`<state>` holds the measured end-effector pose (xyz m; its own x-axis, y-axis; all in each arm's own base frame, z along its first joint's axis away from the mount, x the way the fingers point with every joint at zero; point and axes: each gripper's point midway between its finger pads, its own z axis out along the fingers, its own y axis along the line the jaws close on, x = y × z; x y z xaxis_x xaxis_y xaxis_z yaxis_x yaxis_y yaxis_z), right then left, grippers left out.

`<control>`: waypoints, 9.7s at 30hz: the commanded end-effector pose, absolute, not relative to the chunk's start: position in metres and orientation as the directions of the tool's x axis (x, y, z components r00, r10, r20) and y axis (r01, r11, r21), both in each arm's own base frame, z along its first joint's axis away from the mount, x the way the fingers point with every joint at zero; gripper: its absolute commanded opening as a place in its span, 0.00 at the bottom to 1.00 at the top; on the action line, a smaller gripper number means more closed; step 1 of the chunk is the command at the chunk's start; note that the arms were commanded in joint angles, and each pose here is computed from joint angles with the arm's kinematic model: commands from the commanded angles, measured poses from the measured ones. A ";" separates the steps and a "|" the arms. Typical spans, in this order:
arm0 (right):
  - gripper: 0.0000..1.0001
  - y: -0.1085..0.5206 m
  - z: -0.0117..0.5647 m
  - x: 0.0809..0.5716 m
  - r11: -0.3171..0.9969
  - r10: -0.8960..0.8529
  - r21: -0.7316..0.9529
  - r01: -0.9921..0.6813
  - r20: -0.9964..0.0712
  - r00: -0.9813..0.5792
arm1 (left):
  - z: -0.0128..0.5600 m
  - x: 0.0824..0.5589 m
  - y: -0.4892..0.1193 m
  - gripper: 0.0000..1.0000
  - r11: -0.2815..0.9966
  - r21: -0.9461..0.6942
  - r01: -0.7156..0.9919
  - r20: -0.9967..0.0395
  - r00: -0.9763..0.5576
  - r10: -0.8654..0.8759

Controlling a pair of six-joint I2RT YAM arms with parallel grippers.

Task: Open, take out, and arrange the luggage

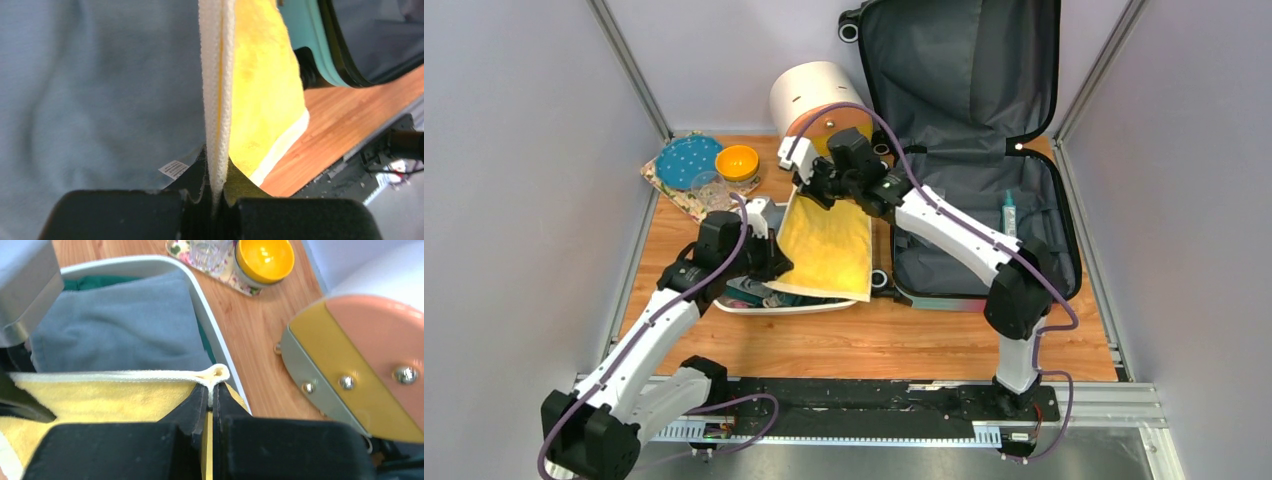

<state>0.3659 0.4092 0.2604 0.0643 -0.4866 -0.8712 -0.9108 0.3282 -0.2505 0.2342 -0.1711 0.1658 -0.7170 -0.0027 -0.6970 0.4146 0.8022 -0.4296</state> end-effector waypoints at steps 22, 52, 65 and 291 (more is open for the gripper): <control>0.71 0.429 0.330 0.411 0.583 -0.338 -0.232 -0.778 -0.941 0.028 | 0.161 0.238 -0.077 0.82 0.931 -0.357 0.076 -0.605 -0.779 -0.168; 0.76 0.120 0.307 0.291 0.784 -0.379 -0.054 -0.618 -0.831 -0.407 | 0.140 0.319 -0.167 0.87 0.433 -0.040 0.900 -0.531 -0.386 0.754; 0.76 0.077 0.276 0.290 0.844 -0.380 -0.027 -0.536 -0.734 -0.563 | 0.012 0.213 -0.045 0.87 0.479 -0.155 0.864 -0.270 -0.504 0.821; 0.73 0.054 0.242 0.336 0.899 -0.281 0.087 -0.430 -0.638 -0.717 | 0.246 0.599 -0.234 0.22 0.041 0.993 0.110 -0.116 0.863 0.491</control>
<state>0.3282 0.0536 0.2264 -0.7460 -0.2888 -0.6001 -0.4257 0.8997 0.0962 0.5904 -0.2388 0.2312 0.8638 0.4716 -0.1774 0.1808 0.0386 0.9828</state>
